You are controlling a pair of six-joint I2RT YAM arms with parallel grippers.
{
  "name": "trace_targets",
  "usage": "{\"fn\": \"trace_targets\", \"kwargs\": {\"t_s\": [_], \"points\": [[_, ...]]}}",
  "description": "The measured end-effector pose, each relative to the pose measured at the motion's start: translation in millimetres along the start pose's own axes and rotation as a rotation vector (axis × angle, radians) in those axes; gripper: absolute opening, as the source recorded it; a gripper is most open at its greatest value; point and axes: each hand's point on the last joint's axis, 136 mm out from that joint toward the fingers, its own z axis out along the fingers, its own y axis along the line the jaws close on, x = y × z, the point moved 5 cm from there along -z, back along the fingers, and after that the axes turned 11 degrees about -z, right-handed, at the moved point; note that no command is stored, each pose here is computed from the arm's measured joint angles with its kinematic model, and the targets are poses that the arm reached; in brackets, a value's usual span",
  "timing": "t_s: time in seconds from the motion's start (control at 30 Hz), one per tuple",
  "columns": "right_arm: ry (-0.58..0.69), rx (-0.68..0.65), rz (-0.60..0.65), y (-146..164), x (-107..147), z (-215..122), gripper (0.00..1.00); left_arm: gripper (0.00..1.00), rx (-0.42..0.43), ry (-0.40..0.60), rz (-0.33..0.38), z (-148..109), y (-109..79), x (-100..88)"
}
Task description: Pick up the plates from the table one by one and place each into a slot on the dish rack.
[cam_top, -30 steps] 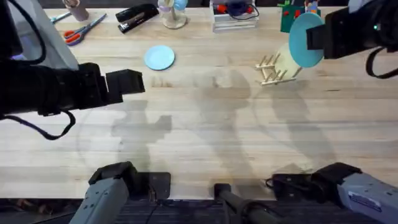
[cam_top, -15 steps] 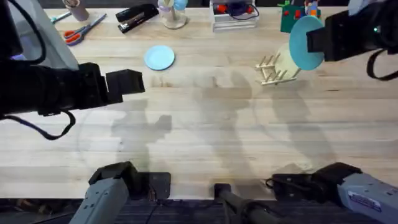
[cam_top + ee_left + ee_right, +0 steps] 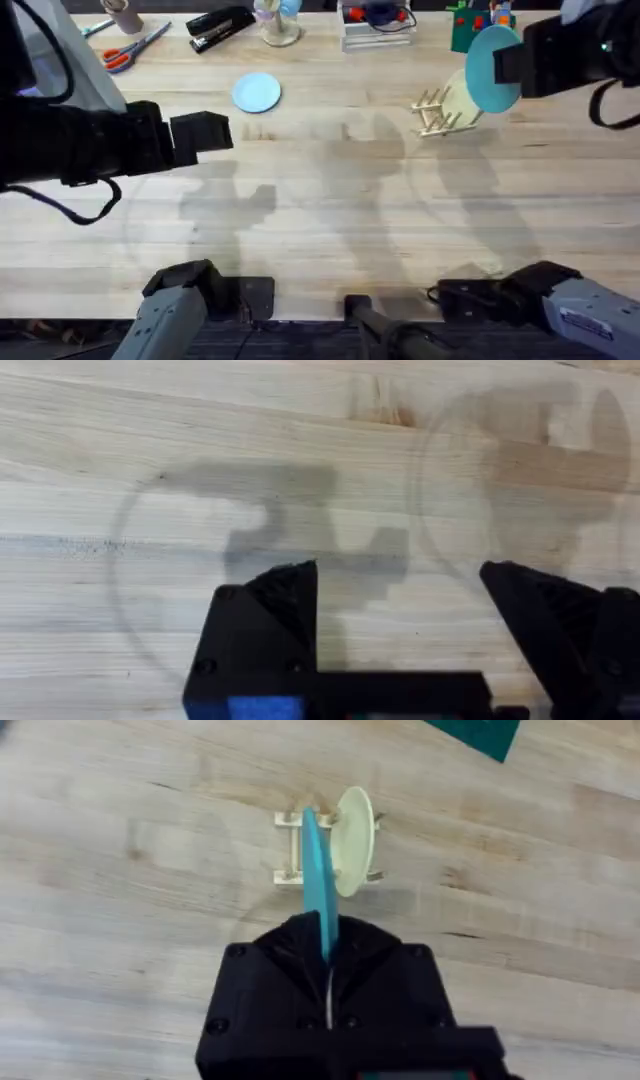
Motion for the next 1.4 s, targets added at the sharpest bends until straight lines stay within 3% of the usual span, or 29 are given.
{"fn": "trace_targets", "kwargs": {"t_s": [0.37, 1.4], "points": [[0.043, 0.034, 0.055, -15.9, 9.3, 2.8, 0.030, 0.994, 0.000, 0.000, 0.000, 0.0, 0.0, 0.1], [0.049, 0.002, 0.017, -11.7, 7.7, 7.6, 0.030, 0.994, 0.000, 0.000, 0.000, 0.0, 0.0, 0.0]]}}
